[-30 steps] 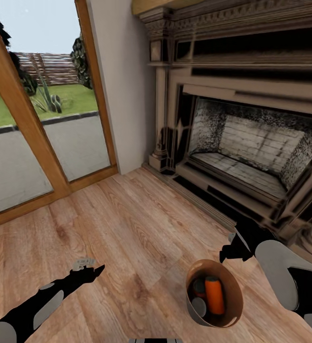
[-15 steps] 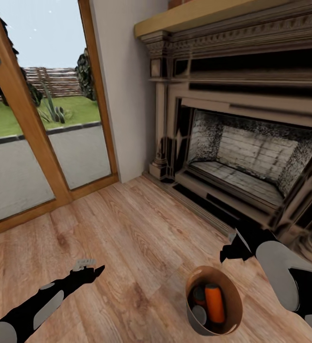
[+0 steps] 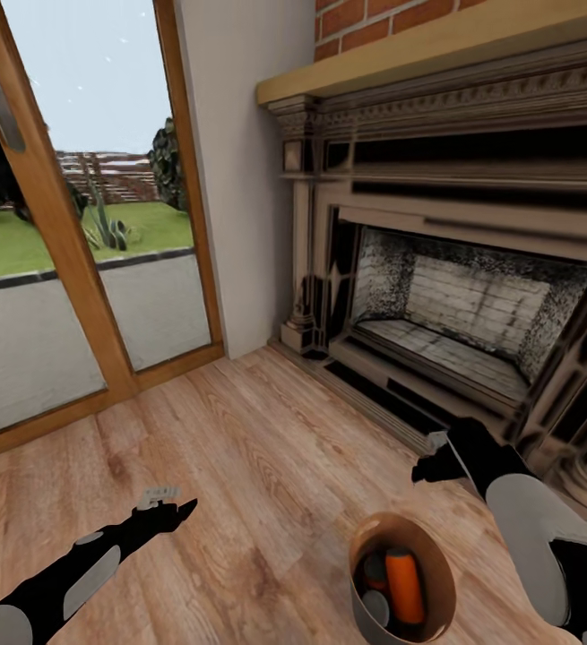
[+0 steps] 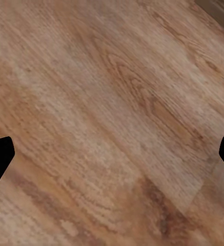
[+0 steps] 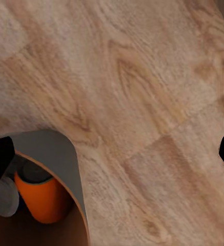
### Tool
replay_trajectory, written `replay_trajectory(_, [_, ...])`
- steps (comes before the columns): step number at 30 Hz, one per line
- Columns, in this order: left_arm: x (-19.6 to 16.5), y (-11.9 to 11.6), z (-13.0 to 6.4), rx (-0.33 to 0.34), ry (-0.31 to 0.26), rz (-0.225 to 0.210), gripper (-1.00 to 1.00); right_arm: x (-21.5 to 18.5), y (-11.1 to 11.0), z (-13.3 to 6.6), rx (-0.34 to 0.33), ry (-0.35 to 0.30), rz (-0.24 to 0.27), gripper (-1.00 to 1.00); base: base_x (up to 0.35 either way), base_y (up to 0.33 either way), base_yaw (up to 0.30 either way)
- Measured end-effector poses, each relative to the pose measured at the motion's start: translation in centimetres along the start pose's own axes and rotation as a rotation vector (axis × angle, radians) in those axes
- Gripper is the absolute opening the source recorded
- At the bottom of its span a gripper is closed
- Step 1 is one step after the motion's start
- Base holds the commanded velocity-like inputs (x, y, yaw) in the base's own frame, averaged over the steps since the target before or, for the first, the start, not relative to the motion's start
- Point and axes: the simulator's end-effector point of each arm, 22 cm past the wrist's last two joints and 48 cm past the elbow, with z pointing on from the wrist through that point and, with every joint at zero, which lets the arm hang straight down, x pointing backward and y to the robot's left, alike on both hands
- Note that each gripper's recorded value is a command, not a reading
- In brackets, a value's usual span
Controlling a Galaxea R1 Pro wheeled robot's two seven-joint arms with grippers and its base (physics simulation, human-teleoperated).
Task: Put the three can of soda from the living room inside the tash can in the kitchen.
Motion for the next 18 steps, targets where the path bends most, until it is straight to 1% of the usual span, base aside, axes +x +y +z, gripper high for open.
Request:
replay_trajectory(4, [-0.9,-0.2,-0.4,0.002,-0.016,0.004,1.0,-0.5,-0.2,-1.0,0.007,-0.029,-0.001,1.0,0.0,0.0,0.0])
replay_trajectory(10, [-2.1,-0.6,-0.9,0.006,-0.039,0.01,1.0,-1.2,-0.6,-2.4,-0.004,-0.067,0.033,1.0,0.0,0.0,0.0])
replay_trajectory(11, [-1.5,-0.5,-0.9,-0.001,-0.027,0.004,1.0,-1.2,-0.6,-2.6,-0.009,-0.074,0.045,1.0,0.0,0.0,0.0])
replay_trajectory(12, [-1.5,-0.7,-0.9,0.0,-0.028,0.003,1.0,-1.3,-0.6,-2.8,-0.009,-0.077,0.046,1.0,0.0,0.0,0.0])
replay_trajectory(16, [-1.8,-1.4,-1.1,0.005,-0.034,0.0,1.0,-0.5,-0.5,-2.9,-0.01,-0.082,0.043,1.0,0.0,0.0,0.0])
replay_trajectory(17, [-1.7,-1.6,-1.1,0.007,-0.035,-0.002,1.0,-0.4,-0.6,-2.4,-0.005,-0.121,0.016,1.0,0.0,0.0,0.0])
replay_trajectory(18, [-1.9,-1.7,-1.2,0.007,-0.038,-0.001,1.0,-0.5,-0.6,-2.5,-0.004,-0.13,0.013,1.0,0.0,0.0,0.0])
